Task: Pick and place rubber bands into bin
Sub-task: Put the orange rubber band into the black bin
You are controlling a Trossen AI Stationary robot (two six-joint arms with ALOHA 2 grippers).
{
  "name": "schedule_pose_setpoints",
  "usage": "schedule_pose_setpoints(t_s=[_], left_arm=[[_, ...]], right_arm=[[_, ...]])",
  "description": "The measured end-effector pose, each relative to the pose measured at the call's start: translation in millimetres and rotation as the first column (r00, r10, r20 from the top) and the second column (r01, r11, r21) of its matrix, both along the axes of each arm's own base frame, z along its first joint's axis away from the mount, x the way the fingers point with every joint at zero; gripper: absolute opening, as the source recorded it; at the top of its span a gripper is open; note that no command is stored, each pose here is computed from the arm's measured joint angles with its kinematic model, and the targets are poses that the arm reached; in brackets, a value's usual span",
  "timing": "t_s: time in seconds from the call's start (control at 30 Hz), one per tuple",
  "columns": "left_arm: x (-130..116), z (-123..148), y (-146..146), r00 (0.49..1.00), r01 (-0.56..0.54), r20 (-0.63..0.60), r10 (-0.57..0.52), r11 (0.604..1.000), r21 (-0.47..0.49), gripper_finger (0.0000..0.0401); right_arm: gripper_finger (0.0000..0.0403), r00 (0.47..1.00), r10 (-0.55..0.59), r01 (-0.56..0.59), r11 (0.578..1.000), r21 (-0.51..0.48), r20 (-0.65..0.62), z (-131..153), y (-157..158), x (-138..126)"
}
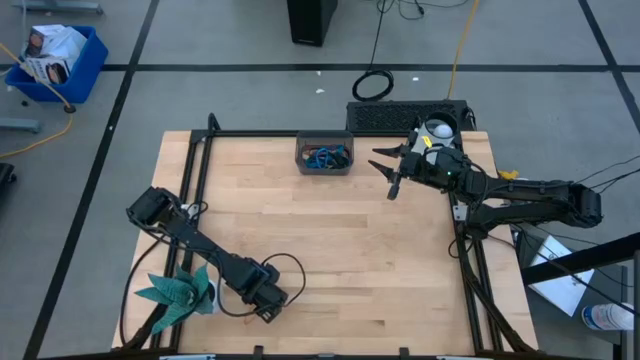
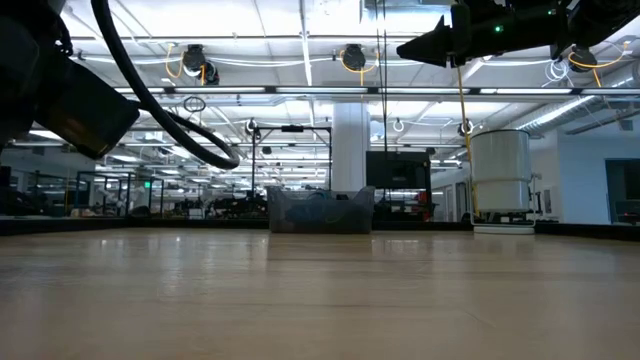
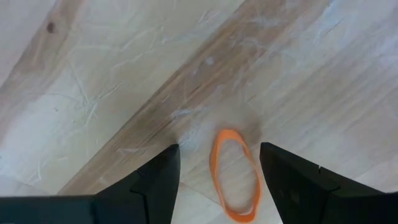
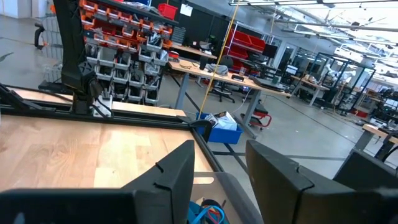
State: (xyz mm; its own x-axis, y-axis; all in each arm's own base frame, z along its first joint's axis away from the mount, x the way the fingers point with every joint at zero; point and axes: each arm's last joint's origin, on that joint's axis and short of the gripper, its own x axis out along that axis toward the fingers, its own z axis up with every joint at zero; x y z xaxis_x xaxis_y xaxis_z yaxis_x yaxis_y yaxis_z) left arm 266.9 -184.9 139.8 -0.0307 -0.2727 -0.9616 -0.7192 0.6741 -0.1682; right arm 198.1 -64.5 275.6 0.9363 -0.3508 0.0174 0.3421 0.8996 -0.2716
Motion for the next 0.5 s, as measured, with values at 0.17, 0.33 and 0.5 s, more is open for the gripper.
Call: schedule_pose_setpoints(t_s=[0.17, 0.33, 0.5], left_arm=[[-0.1, -0.1, -0.2, 1.000, -0.001, -0.004, 0.001, 1.000, -0.005, 0.0227], [-0.3, -0.3, 0.1, 1.000, -0.002, -0.009, 0.002, 1.000, -0.004, 0.0197], [0.6, -0.4, -0.7, 1.000, 0.003, 0.000, -0.003, 1.000, -0.013, 0.0120]], right_arm=[[0.0141, 1.000, 0.000, 0.000, 1.000, 0.000, 0.000, 0.0, 0.0, 0.0], [0.0141, 1.000, 0.000, 0.000, 1.000, -0.001, -0.001, 0.0, 0.0, 0.0], [0.0141, 1.000, 0.000, 0.000, 1.000, -0.005, -0.002, 0.0, 0.0, 0.0]])
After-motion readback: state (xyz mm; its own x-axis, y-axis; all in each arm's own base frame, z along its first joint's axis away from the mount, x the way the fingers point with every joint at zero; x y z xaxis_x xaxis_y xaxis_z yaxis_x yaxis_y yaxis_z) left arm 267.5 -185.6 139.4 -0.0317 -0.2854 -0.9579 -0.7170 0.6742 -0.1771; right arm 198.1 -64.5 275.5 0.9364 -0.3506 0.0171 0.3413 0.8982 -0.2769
